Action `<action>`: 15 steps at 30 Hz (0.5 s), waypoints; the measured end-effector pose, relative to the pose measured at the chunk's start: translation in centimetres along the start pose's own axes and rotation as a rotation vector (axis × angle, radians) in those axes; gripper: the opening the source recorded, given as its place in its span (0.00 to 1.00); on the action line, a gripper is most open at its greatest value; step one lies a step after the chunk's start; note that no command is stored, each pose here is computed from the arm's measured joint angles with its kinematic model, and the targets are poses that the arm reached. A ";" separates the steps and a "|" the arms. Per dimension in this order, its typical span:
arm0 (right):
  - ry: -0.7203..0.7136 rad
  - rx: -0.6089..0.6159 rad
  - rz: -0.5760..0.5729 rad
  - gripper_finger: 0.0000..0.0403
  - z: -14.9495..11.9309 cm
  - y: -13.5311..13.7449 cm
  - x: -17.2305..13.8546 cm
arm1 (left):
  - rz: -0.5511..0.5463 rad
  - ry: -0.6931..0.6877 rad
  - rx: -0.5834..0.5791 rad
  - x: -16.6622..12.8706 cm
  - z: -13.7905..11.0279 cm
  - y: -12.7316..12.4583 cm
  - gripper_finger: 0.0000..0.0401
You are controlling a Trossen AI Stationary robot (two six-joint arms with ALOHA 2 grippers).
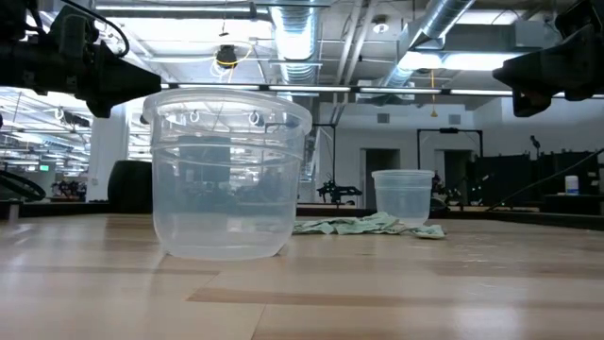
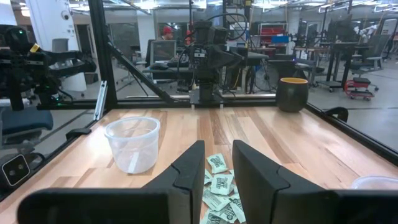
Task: Pick and place Stevia / Truvia into bins
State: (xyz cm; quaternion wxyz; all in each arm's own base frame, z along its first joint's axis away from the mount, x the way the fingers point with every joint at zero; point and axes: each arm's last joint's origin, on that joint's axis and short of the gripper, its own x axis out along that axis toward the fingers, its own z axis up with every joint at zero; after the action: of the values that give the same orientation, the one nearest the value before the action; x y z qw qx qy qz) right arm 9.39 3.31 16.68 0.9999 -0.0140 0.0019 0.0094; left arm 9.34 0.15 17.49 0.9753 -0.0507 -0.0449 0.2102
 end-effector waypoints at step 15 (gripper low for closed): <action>-0.014 0.057 0.002 0.19 0.1 0.0 0.0 | 0.000 0.000 0.000 0.0 0.0 0.0 0.26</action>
State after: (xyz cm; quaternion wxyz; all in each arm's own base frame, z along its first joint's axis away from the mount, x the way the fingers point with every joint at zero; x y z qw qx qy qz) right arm 9.40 3.31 16.81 0.9998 0.0146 -0.0051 0.0105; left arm 9.34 0.15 17.48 0.9753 -0.0507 -0.0448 0.2103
